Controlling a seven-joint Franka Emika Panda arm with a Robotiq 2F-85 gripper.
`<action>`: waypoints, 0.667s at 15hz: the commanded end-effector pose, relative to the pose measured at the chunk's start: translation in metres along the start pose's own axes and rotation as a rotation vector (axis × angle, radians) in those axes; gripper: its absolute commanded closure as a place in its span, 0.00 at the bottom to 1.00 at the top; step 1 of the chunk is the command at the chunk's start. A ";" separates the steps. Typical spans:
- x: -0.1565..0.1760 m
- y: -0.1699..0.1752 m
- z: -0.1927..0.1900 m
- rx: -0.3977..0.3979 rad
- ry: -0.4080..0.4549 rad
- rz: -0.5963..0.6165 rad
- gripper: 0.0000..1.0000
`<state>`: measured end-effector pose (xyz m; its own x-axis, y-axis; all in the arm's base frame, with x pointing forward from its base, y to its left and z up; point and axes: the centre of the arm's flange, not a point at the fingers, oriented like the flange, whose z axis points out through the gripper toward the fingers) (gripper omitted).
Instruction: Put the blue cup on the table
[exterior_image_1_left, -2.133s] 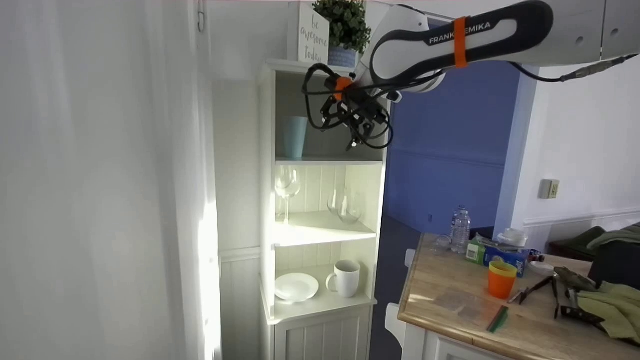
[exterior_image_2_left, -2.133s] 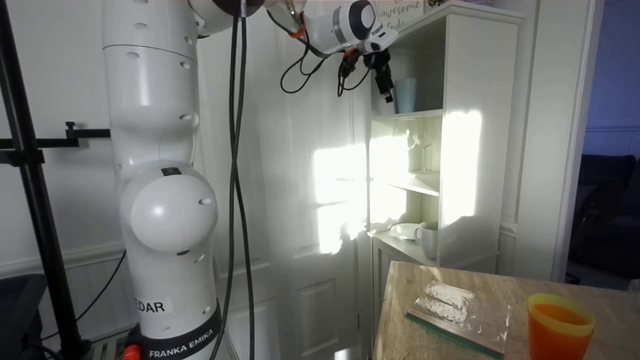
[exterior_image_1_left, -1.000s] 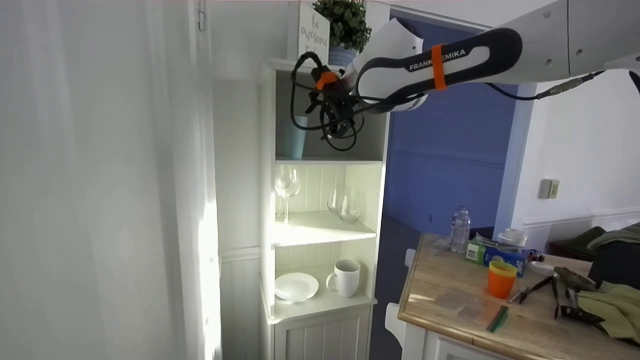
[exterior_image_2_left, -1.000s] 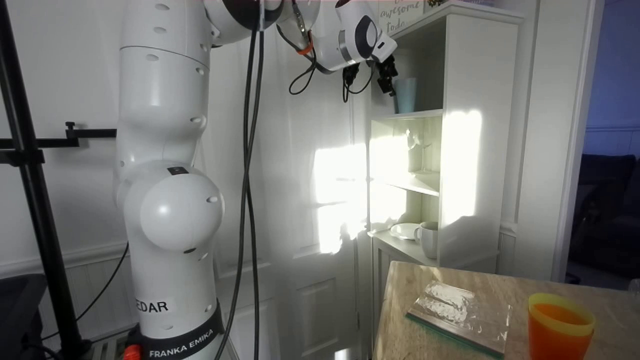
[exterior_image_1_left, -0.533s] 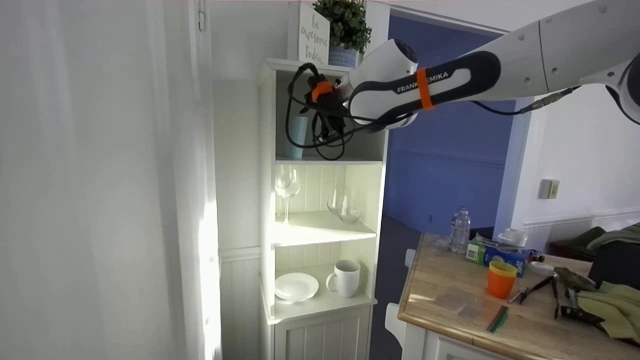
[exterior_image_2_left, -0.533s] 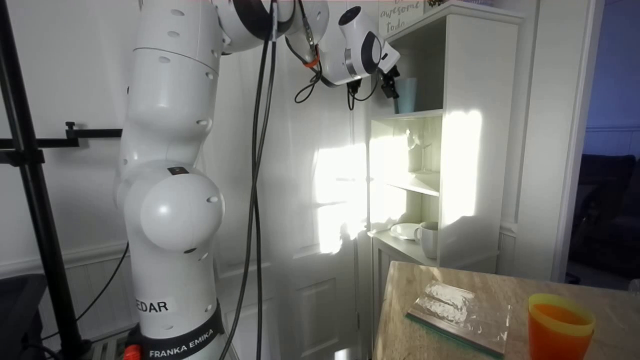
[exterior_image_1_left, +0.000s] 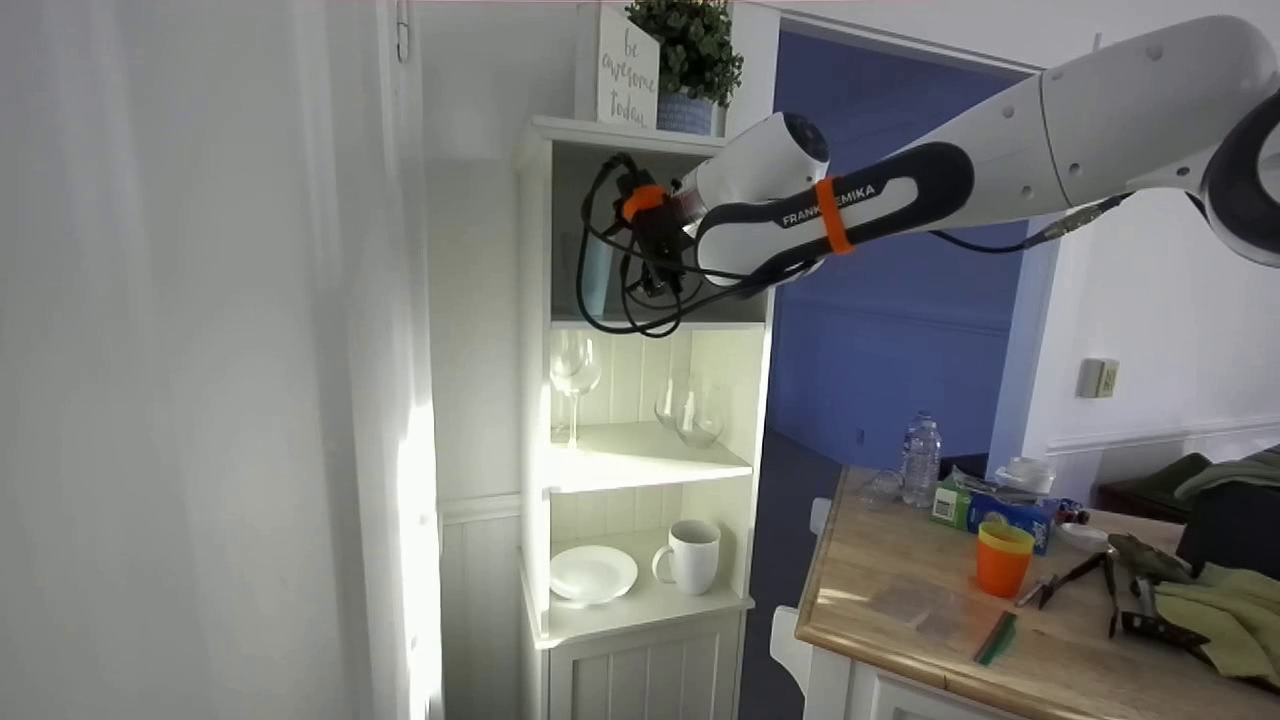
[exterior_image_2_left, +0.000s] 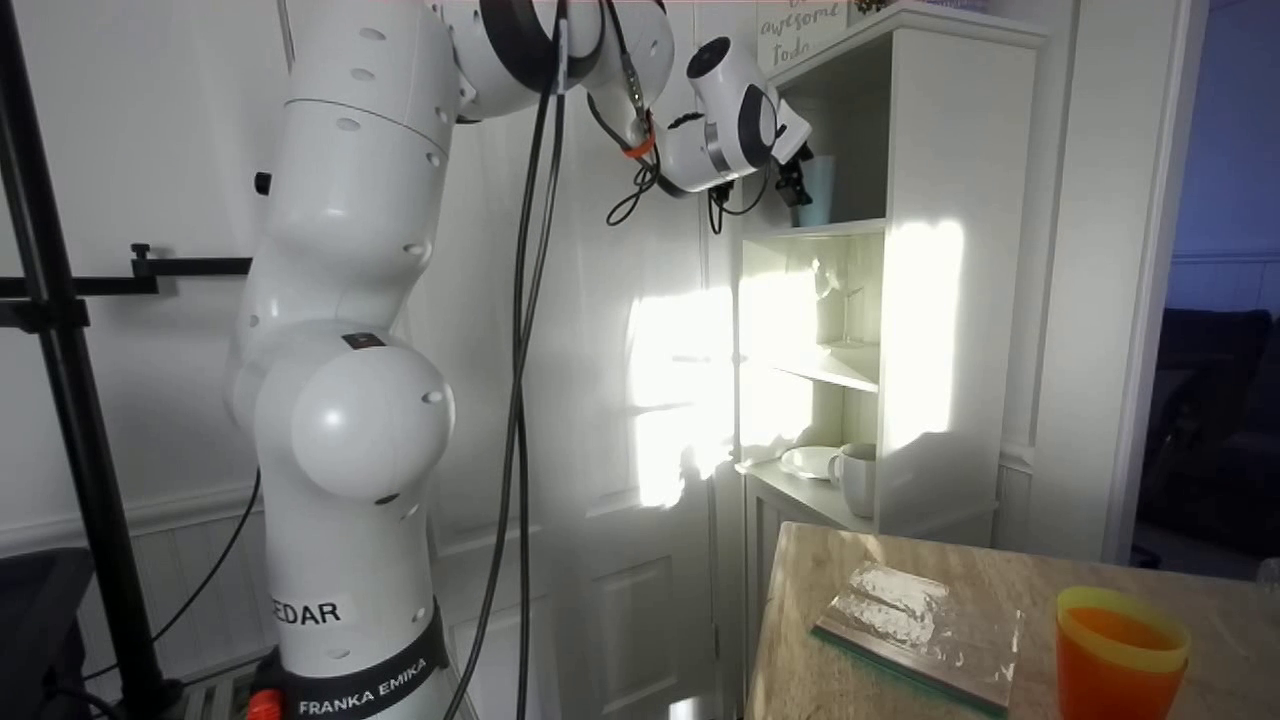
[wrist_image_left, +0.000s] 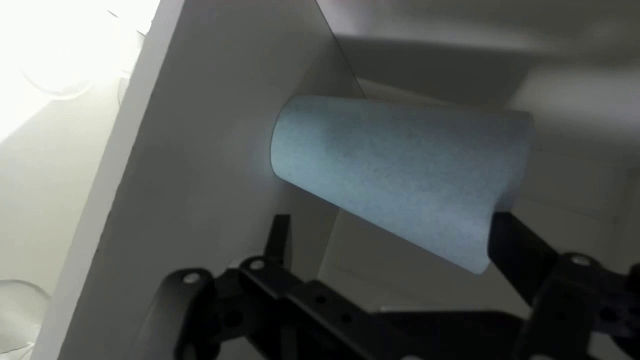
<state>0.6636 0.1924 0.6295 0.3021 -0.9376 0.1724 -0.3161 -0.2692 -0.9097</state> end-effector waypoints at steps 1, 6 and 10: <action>-0.007 -0.003 0.003 -0.043 -0.001 0.009 0.00; -0.008 -0.004 -0.002 -0.104 -0.003 0.010 0.00; -0.003 -0.002 -0.006 -0.223 0.018 0.000 0.00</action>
<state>0.6639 0.1940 0.6193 0.3013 -0.9370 0.1767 -0.4435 -0.3018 -0.8439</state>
